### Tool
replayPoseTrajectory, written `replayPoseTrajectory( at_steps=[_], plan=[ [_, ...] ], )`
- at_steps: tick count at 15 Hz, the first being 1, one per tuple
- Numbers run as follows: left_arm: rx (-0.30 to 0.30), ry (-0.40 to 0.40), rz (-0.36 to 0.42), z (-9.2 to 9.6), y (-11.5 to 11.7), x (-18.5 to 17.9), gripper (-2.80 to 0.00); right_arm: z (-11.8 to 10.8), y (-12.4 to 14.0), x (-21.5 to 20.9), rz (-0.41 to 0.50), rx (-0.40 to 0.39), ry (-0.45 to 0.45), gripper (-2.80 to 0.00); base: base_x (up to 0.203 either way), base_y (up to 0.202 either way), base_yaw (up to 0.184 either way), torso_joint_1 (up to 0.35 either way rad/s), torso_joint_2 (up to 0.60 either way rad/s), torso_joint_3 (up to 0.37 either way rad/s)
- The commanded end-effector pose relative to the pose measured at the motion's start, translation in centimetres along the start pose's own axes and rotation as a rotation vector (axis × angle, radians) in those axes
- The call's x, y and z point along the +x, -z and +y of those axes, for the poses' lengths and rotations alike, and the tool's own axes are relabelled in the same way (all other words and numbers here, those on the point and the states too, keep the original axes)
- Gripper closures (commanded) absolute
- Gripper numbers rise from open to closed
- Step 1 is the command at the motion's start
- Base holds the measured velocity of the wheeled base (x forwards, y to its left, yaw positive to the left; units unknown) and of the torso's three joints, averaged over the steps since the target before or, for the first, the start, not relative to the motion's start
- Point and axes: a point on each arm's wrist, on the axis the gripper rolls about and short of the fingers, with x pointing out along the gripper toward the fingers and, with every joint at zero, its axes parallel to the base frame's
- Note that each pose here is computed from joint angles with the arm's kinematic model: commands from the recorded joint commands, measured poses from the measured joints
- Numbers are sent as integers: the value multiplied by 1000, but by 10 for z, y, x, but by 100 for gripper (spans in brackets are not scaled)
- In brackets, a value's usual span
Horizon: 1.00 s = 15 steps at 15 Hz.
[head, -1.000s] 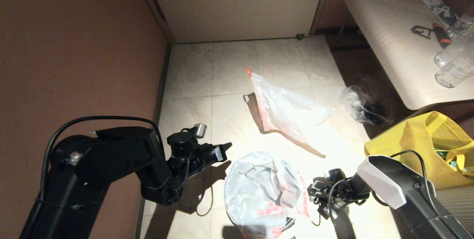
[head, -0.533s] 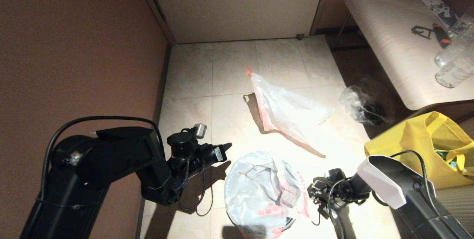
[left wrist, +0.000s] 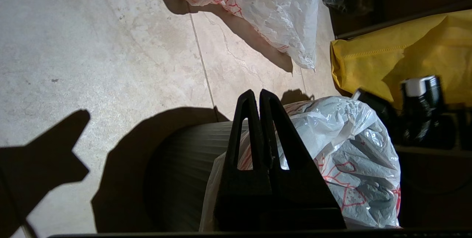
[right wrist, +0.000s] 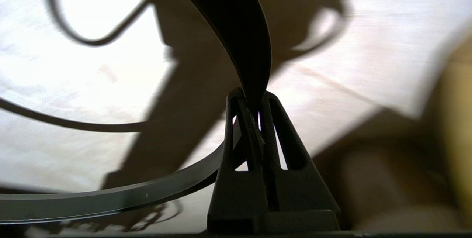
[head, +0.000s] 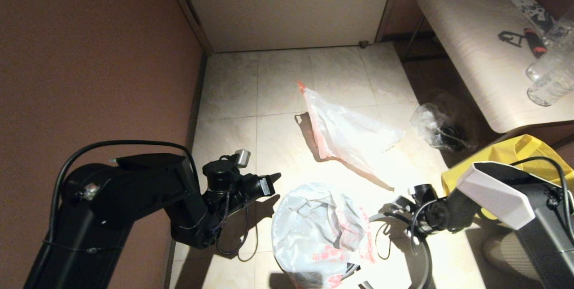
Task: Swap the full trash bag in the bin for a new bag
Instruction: Place the trash can ring on the trash can
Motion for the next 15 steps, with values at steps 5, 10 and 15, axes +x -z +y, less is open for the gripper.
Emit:
replayPoseTrajectory(
  at_steps=[5,10,15],
  plan=[
    [1,8,-4,-2,-2,-2,0,-61,-28,-116,-113,84,269,0,0,0,0,0,0,0],
    [1,49,24,-11,-13,-13,0,-92,-45,-211,-225,152,464,0,0,0,0,0,0,0],
    [-21,207,247,-48,-59,-58,0,-115,-43,-284,-319,219,511,0,0,0,0,0,0,0]
  ],
)
